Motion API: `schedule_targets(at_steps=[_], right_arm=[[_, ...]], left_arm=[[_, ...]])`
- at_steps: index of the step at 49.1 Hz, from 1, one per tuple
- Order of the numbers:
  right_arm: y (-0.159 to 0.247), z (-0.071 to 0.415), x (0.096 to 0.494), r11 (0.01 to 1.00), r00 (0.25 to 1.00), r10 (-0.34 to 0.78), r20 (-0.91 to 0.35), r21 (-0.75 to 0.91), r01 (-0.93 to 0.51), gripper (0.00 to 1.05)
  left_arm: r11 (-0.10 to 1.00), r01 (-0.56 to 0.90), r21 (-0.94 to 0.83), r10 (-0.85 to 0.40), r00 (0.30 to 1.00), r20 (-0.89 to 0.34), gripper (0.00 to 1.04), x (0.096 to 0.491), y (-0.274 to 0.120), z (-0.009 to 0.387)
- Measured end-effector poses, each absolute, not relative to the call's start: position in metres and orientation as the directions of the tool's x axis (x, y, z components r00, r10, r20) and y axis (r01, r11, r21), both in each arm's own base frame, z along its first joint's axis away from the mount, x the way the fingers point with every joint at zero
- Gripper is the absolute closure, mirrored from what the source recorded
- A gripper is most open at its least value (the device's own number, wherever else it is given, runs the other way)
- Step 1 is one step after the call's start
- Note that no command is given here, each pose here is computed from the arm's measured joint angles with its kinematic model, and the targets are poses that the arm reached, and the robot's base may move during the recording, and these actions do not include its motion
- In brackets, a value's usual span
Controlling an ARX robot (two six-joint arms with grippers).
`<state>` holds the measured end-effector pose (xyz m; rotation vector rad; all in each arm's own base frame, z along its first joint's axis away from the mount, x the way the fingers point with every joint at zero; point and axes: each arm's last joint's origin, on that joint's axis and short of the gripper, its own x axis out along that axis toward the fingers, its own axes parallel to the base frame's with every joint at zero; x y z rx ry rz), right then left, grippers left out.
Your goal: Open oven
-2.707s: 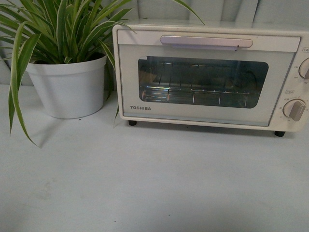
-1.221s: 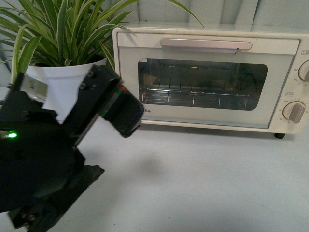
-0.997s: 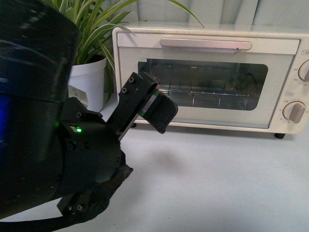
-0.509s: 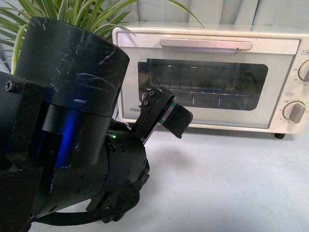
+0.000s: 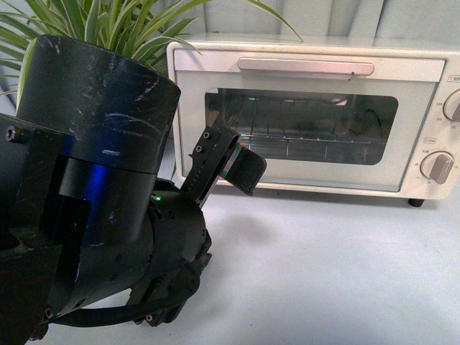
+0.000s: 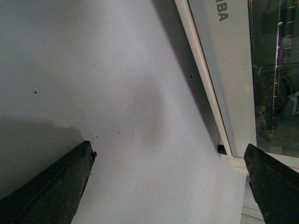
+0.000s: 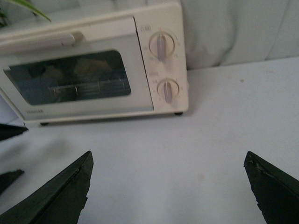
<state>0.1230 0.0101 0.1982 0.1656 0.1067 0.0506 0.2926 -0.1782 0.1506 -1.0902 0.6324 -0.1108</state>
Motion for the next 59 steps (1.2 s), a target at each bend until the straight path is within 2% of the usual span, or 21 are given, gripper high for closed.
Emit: schedule_targets(at_steps=[7, 20, 28, 59], right_arm=[[0.025, 0.239, 0.162, 0.988, 0.994, 0.081, -0.071, 0.141, -0.071, 0.09], [0.064, 0.28, 0.224, 0.987, 0.975, 0.13, -0.18, 0.113, -0.111, 0.09], [0.085, 0.297, 0.262, 0.987, 0.96, 0.119, -0.252, 0.134, -0.088, 0.09], [0.098, 0.3, 0.31, 0.987, 0.941, 0.058, -0.332, 0.161, -0.003, 0.09]], left_arm=[[0.468, -0.226, -0.855, -0.38, 0.821, -0.425, 0.06, 0.293, -0.177, 0.15], [0.466, -0.229, -0.855, -0.375, 0.824, -0.425, 0.06, 0.293, -0.176, 0.15], [0.466, -0.233, -0.854, -0.369, 0.826, -0.426, 0.06, 0.294, -0.174, 0.15], [0.461, -0.241, -0.854, -0.353, 0.833, -0.425, 0.06, 0.294, -0.171, 0.15]])
